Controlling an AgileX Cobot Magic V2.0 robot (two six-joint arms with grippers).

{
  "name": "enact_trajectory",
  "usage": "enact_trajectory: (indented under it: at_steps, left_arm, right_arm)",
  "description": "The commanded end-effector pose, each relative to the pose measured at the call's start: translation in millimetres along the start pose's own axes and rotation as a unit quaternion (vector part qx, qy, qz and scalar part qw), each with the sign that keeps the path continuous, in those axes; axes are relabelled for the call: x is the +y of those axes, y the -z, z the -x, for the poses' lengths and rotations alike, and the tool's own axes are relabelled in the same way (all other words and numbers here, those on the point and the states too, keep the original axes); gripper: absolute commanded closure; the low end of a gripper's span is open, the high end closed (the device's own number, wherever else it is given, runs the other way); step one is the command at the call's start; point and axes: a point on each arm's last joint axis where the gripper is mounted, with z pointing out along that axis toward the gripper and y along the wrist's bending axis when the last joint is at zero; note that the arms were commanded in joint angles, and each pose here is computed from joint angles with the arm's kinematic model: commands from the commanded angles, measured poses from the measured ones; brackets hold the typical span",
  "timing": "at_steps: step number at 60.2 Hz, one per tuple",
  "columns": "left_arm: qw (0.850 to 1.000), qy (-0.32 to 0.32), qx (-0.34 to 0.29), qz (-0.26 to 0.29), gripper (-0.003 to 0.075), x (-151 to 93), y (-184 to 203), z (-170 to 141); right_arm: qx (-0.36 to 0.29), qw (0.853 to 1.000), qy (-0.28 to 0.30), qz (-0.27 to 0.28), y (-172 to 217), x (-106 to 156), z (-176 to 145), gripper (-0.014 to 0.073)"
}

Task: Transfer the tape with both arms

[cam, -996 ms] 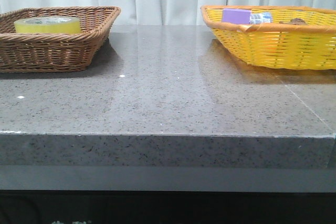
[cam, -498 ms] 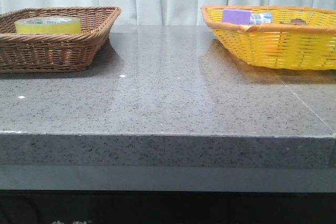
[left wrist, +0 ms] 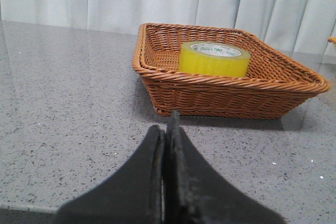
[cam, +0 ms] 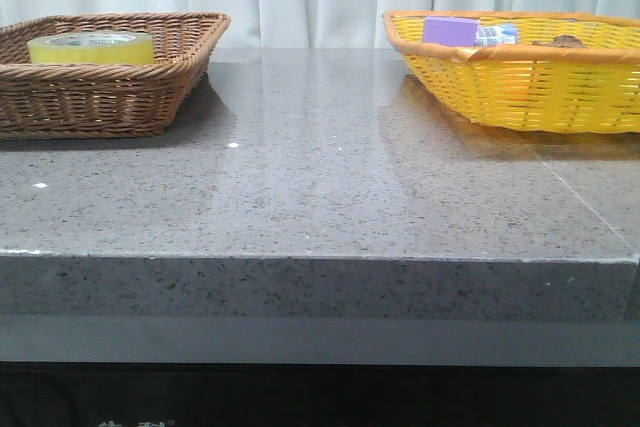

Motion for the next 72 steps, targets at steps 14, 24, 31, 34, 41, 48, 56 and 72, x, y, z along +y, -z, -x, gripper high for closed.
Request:
enact_trajectory:
  at_steps: [14,24,31,34,41,48,56,72]
  left_arm:
    - [1.0,0.009,-0.028,0.003,0.074,1.4,-0.2,-5.0]
    - [1.0,0.009,-0.028,0.003,0.074,1.4,-0.2,-5.0]
    - [1.0,0.009,-0.028,0.003,0.074,1.4,-0.2,-5.0]
    - [1.0,0.009,-0.028,0.003,0.074,1.4,-0.2,-5.0]
    - [1.0,0.009,-0.028,0.003,0.074,1.4,-0.2,-5.0]
    - [1.0,0.009,-0.028,0.003,0.074,1.4,-0.2,-5.0]
    - [1.0,0.009,-0.028,0.003,0.074,1.4,-0.2,-5.0]
    - [1.0,0.009,-0.028,0.003,0.074,1.4,-0.2,-5.0]
  right_arm:
    - [-0.099,0.995,-0.006,-0.003,5.0,-0.3,23.7,0.0666]
    - [-0.098,0.995,-0.004,-0.017,5.0,-1.7,23.4,0.0666]
    - [-0.098,0.995,-0.003,-0.026,5.0,-2.6,23.4,0.0666]
    - [-0.098,0.995,-0.003,-0.026,5.0,-2.6,23.4,0.0666]
    - [-0.098,0.995,-0.003,-0.026,5.0,-2.6,23.4,0.0666]
    - [-0.098,0.995,-0.003,-0.026,5.0,-2.6,23.4,0.0666]
    - [-0.098,0.995,-0.003,-0.026,5.0,-2.6,23.4,0.0666]
    - [-0.098,0.995,-0.003,-0.026,5.0,-2.6,23.4,0.0666]
